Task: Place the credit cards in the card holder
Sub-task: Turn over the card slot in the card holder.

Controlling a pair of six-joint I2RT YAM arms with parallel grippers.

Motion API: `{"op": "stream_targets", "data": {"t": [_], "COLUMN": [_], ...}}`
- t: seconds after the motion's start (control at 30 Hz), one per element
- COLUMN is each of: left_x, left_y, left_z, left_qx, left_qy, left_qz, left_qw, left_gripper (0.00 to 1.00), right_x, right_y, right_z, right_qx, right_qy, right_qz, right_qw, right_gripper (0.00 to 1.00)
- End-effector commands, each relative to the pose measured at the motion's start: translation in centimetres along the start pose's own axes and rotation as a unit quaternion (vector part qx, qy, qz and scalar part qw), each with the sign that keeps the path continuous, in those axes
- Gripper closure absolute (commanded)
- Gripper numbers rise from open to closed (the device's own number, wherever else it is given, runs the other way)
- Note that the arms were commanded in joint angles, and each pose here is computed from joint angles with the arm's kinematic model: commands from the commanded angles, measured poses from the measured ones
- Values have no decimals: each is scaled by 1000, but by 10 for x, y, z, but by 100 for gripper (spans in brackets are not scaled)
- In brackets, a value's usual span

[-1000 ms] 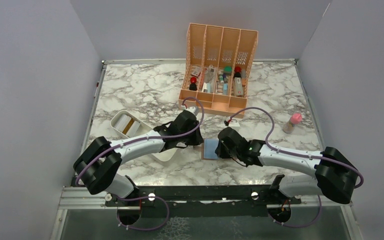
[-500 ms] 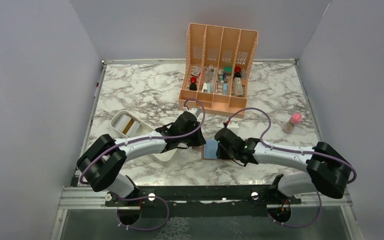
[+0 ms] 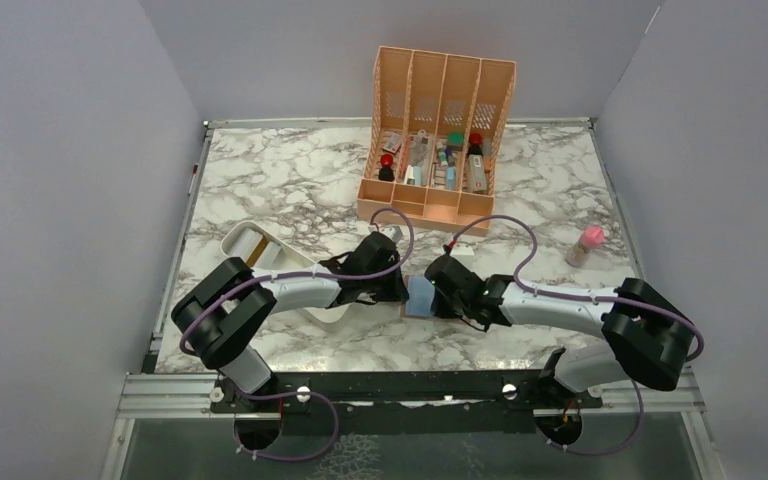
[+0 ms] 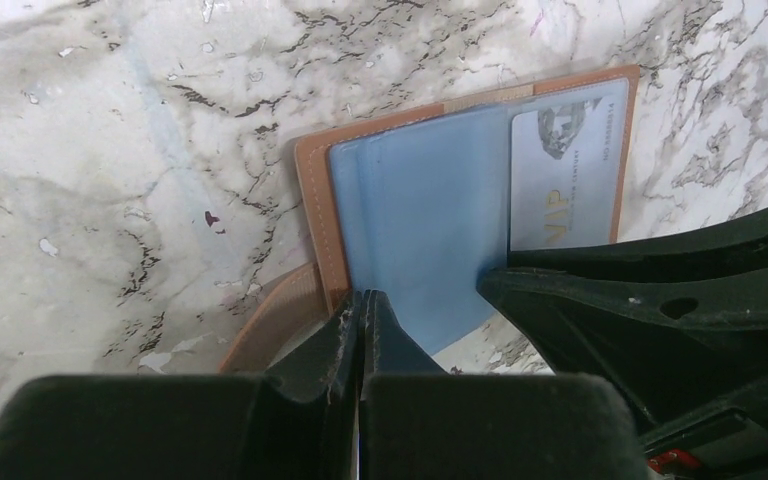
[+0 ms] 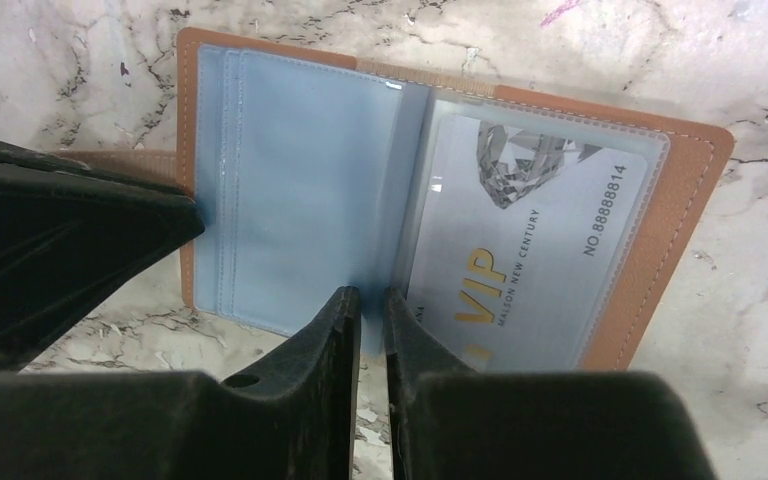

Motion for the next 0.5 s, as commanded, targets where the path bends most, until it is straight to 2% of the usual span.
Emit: {"op": "stream_targets", "data": {"t": [0.0, 0.23, 0.3, 0.47], "left_x": [-3, -13, -19, -29], "left_y": [0, 9, 12, 13], "left_z": [3, 5, 5, 3], "left_qx": [-3, -7, -5, 5], "left_qy": [1, 5, 9, 16], "left_qz": [-10, -27, -45, -79], "left_qw": [1000, 1000, 999, 997], "left_gripper": [100, 97, 95, 95], "right_x": [-3, -3, -3, -2], "right_y": [-4, 0, 2, 9], "right_z": [-9, -8, -6, -1], "right_qx": [3, -21, -34, -58], "right_qy": [-3, -21, -30, -43], "right_qz": [-3, 50, 72, 102], "right_qw": [1000, 998, 996, 992], "right_gripper": [86, 99, 99, 99]}}
Point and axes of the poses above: each gripper's point midway between its finger pads, its own y axis back along the fingers, its own x axis along the line the jaws close on, z = x × y, the point moved 5 cm from there along y, back along the fingers, and after that the axes turned 13 degrees about y, right-handed, at the moved point
